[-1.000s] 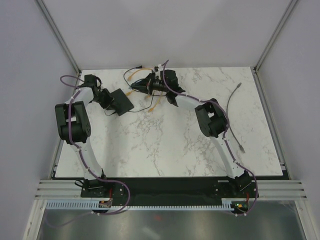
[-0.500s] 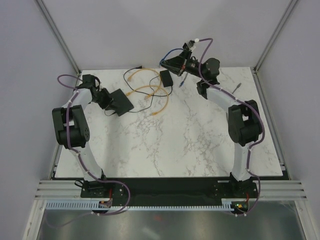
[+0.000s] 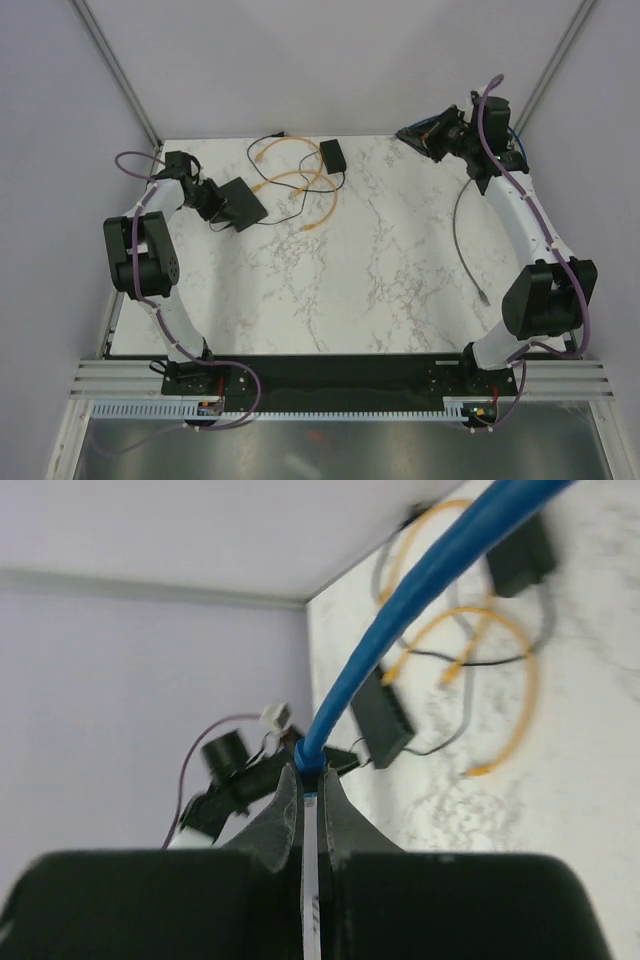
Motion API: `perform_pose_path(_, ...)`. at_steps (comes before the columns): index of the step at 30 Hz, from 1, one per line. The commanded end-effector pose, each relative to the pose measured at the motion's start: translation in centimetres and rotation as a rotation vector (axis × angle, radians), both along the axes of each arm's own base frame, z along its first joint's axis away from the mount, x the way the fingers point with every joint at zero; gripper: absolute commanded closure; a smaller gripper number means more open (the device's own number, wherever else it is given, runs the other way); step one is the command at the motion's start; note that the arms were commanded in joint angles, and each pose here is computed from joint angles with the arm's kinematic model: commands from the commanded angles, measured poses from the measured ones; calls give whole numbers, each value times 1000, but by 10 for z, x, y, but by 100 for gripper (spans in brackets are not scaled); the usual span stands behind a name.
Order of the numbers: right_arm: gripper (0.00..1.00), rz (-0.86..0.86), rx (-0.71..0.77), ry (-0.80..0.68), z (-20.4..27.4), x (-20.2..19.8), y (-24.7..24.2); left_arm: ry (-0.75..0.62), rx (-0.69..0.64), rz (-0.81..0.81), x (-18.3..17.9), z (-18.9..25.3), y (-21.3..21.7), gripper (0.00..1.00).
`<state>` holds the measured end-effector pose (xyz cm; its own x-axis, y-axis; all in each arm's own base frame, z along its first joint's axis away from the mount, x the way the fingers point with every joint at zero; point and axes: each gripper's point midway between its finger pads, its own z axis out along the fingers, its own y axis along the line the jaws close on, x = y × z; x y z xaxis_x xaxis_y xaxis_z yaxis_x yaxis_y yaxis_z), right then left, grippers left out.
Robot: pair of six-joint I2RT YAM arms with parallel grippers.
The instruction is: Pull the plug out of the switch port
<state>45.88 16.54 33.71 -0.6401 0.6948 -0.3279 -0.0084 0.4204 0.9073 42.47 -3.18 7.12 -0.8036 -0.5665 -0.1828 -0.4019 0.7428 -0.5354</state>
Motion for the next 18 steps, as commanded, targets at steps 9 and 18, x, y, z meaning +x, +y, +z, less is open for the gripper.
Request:
perform_pose_path(9, 96, -298, -98, 369, -128, 25, -68, -101, 18, -40, 3, 30, -3, 66)
perform_pose_path(18, 87, -291, -100, 433, -189, 61, -60, -101, 18, -40, 3, 30, -3, 66)
